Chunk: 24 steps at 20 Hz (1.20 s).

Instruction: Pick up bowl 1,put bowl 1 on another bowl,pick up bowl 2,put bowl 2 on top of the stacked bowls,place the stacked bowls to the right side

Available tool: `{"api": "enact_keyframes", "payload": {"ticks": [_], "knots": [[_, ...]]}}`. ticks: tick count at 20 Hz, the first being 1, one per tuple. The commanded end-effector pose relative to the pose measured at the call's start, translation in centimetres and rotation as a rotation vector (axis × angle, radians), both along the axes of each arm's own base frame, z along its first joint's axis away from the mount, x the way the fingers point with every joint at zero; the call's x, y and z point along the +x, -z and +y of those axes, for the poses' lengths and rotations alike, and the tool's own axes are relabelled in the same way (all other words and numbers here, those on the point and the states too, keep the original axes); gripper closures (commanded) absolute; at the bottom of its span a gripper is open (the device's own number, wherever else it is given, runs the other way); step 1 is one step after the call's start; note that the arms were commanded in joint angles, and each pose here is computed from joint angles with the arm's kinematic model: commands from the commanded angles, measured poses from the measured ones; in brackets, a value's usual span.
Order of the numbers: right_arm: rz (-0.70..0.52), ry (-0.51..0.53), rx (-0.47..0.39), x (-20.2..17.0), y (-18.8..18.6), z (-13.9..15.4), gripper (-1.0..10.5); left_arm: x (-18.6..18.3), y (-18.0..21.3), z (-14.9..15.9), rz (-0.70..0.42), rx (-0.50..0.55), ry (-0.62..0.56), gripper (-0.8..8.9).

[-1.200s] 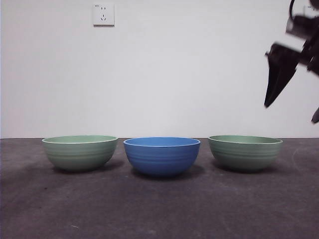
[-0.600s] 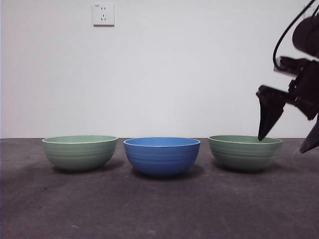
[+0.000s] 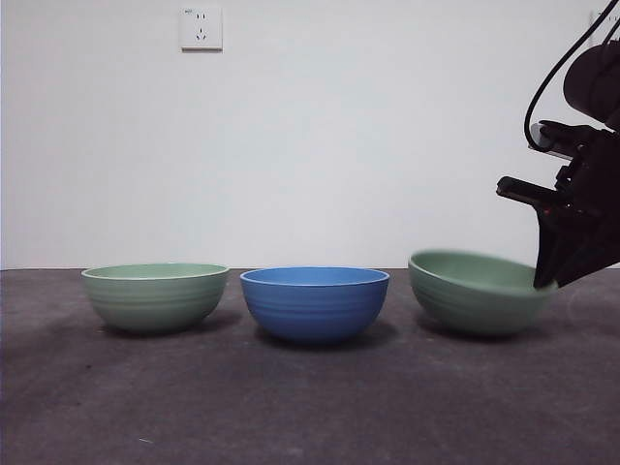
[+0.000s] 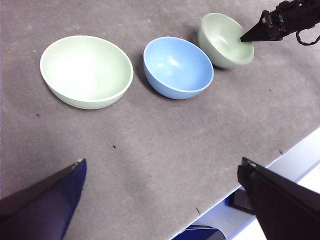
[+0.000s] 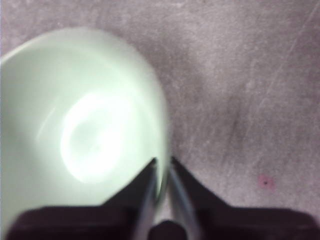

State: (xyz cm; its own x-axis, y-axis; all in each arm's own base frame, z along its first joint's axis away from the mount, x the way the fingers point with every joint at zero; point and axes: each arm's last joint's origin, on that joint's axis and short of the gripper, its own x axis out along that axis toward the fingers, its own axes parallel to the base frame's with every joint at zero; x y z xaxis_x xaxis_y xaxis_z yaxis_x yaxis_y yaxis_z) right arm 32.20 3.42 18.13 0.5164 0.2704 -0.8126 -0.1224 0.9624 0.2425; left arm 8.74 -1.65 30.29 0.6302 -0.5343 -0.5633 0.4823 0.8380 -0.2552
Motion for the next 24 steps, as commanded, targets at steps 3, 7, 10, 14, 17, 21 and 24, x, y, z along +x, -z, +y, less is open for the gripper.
{"api": "enact_keyframes", "payload": {"ticks": [3,7,10,14,17,21,24], "knots": [[-0.004,0.011,0.008,0.2,0.1,0.1,9.6,0.0,-0.1,0.0,-0.012,0.005,0.002,0.95],[-0.072,0.010,0.024,-0.3,-2.0,0.2,9.6,0.0,-0.1,0.0,-0.013,0.005,0.002,0.94],[-0.151,-0.028,0.037,-1.5,-5.0,1.2,9.6,0.0,-0.1,0.0,-0.014,0.005,0.002,0.95],[-0.143,-0.158,0.020,-2.2,-8.6,4.3,9.6,0.0,-0.2,0.0,-0.015,0.005,0.002,0.95],[-0.203,-0.250,0.033,-2.3,-10.7,7.5,9.6,0.0,-0.2,0.0,-0.015,0.005,0.003,0.95],[-0.200,-0.313,0.004,-1.1,-10.6,11.1,9.6,0.0,-0.1,-0.2,-0.014,0.006,0.023,0.95],[-0.143,-0.345,-0.013,0.7,-8.6,13.3,9.6,-0.1,-0.1,-0.3,-0.014,0.007,0.036,0.95]]}}
